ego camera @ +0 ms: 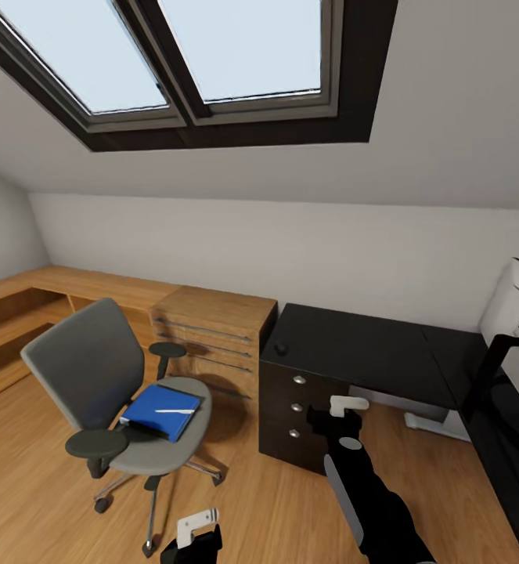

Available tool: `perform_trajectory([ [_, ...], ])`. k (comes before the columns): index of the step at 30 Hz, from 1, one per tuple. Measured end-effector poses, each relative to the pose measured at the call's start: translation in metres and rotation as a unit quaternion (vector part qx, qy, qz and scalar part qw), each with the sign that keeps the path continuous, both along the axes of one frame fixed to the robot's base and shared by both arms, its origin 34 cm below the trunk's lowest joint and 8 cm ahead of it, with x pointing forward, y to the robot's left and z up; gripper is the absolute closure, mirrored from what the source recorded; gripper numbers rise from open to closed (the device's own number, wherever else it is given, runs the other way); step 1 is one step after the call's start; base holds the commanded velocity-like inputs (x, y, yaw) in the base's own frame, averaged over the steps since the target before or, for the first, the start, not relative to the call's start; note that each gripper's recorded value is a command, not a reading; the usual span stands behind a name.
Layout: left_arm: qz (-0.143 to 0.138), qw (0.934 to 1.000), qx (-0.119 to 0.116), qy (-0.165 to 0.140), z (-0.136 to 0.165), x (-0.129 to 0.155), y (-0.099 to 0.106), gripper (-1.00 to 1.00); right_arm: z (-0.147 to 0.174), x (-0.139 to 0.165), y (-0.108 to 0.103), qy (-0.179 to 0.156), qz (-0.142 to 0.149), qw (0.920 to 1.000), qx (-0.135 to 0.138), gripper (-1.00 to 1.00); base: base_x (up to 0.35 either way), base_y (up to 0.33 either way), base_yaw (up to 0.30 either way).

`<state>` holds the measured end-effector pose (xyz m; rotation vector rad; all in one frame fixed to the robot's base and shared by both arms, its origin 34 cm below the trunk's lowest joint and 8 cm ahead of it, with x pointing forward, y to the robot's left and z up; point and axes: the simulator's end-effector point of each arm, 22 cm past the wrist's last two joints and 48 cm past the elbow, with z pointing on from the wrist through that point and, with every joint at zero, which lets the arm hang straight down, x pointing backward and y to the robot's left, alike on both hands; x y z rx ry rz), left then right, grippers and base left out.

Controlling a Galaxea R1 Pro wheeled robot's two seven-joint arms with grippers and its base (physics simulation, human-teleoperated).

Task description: In the bedroom, organize the workspace by keeping the computer under the desk, ensuring the monitor is on the desk, placing the keyboard on the desk next to the monitor, placing the mouse on the desk next to the keyboard, moving the folder from the swivel chair onto the desk next to the mouse, stacking the notebook on top of the folder with the pen on top of the notebook, and positioning the swivel chair next to the desk.

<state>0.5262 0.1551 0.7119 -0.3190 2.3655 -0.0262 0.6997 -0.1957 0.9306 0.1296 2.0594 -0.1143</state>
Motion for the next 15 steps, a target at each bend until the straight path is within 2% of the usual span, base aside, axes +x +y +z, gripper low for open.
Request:
perform_trajectory([
  [15, -0.002, 1.0000, 0.001, 0.002, 0.015, -0.006, -0.003, -1.00, 0.018, -0.003, 0.000, -0.005, 0.000, 1.0000, 0.001, -1.00, -0.003, 0.000, -0.001],
])
